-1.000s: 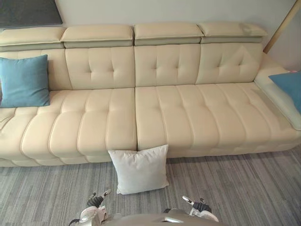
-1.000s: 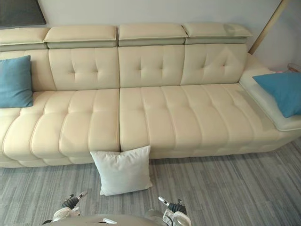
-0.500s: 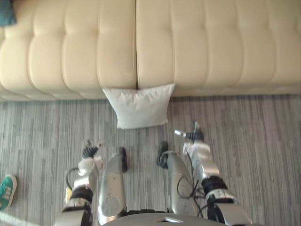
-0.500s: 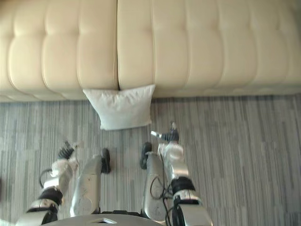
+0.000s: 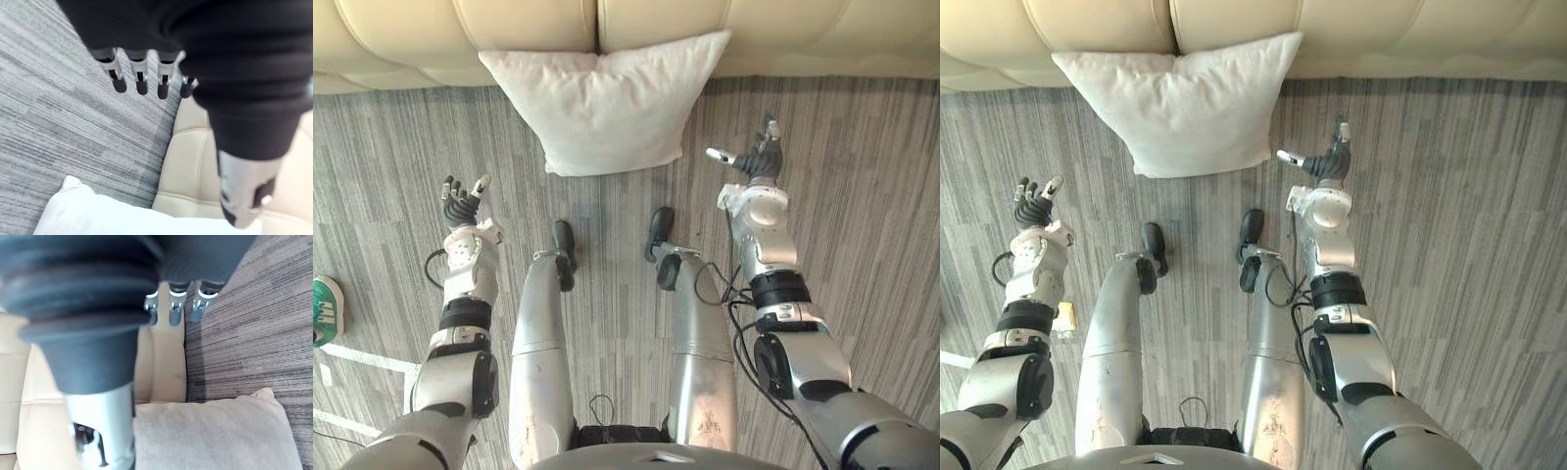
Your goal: Pick up cushions and gather them together orderly.
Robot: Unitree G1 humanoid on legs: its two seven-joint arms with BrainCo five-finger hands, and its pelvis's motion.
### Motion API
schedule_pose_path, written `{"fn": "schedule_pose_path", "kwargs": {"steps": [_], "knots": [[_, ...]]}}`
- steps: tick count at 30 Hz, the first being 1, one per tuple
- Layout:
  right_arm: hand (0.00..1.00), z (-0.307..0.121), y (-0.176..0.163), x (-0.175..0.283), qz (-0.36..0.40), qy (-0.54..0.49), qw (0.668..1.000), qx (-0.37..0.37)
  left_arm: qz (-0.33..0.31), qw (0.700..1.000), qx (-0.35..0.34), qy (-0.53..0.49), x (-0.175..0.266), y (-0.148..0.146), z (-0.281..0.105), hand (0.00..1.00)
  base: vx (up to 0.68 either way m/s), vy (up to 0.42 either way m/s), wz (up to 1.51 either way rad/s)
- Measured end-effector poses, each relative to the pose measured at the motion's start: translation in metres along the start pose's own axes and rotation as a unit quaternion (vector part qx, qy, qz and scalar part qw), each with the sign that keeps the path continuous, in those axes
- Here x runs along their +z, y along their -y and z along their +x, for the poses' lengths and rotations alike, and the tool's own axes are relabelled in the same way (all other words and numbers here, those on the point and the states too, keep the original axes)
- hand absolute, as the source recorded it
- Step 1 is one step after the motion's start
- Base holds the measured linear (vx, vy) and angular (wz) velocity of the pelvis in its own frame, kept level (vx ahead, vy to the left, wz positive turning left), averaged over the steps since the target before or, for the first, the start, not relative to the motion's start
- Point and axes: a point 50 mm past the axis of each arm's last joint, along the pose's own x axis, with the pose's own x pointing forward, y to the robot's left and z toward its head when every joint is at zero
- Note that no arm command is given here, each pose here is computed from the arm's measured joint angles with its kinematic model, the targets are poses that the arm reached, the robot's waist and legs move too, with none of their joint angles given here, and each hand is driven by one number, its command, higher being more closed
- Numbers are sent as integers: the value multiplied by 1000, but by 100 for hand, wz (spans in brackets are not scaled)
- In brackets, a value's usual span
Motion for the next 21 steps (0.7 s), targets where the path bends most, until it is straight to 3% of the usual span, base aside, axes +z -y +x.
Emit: {"fn": "schedule_pose_path", "kwargs": {"steps": [10, 21], "knots": [[0, 27, -8, 54, -1, 66, 998, 1, -5, 993, -20, 113, 77, 17, 16, 0, -64, -4, 0], [0, -5, -64, 114, 22, 209, 974, 82, 30, 965, -114, 236, 121, 84, -17, 0, -49, 6, 1]]}}
